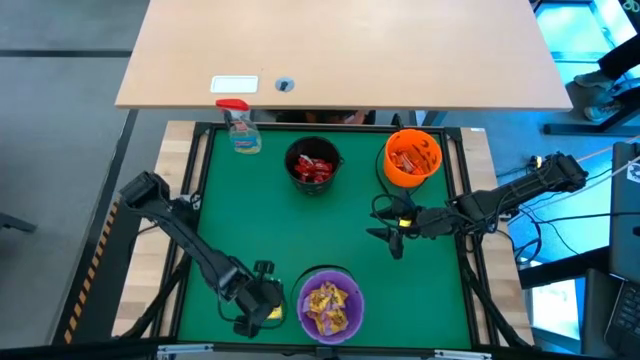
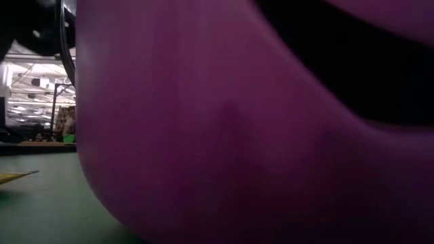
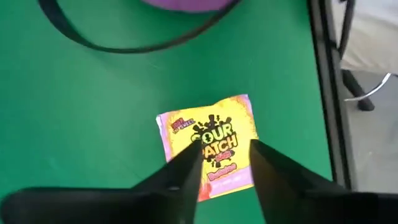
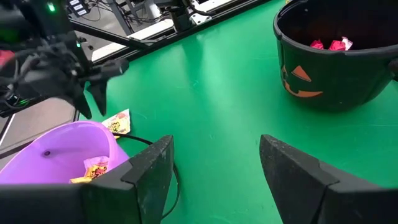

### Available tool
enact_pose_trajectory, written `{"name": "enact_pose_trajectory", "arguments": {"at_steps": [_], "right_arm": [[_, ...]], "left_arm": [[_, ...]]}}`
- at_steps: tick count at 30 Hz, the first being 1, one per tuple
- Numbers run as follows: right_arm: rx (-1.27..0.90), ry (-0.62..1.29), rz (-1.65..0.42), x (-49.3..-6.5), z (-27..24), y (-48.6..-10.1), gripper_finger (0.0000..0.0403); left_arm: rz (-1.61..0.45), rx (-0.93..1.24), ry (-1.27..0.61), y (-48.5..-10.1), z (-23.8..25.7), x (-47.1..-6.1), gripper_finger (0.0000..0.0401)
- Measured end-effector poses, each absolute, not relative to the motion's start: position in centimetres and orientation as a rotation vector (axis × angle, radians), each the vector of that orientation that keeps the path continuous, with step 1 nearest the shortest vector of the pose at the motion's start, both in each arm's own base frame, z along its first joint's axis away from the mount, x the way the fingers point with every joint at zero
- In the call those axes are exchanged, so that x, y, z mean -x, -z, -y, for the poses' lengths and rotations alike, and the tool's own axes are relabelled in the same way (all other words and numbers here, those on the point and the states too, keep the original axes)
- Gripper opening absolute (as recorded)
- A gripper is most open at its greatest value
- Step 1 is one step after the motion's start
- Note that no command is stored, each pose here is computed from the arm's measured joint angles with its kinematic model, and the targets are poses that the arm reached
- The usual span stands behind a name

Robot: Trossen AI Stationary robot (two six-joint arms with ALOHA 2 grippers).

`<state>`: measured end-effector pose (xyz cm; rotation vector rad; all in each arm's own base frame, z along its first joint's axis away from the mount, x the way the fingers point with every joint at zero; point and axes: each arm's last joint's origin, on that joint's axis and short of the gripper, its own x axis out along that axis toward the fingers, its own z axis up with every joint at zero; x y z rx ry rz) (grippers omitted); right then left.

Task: Sort candy
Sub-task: Put the yellow candy into the violet bucket

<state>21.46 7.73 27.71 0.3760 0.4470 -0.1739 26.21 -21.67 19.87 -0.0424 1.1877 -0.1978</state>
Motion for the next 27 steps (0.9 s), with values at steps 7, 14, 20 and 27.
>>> {"name": "enact_pose_trajectory", "arguments": {"at_steps": [7,14,20,27], "right_arm": [[-0.376,0.173,-0.448,-21.5,-7.7,-27.7,0.0237],[-0.376,0.173,-0.448,-21.5,-7.7,-27.7,0.0237],[-0.374,0.174,-0.452,-21.5,-7.8,-27.6,0.0237],[-0.374,0.174,-0.451,-21.5,-7.8,-27.6,0.0237]], "left_arm": [[-1.275,0.009,0.15,-16.4,22.3,-26.8,0.0233],[-1.307,-0.039,0.086,-14.2,22.5,-27.1,0.0284],[-1.347,-0.082,0.031,-12.7,22.4,-27.2,0.0241],[-1.328,-0.134,0.003,-13.0,22.0,-27.0,0.0116]]}}
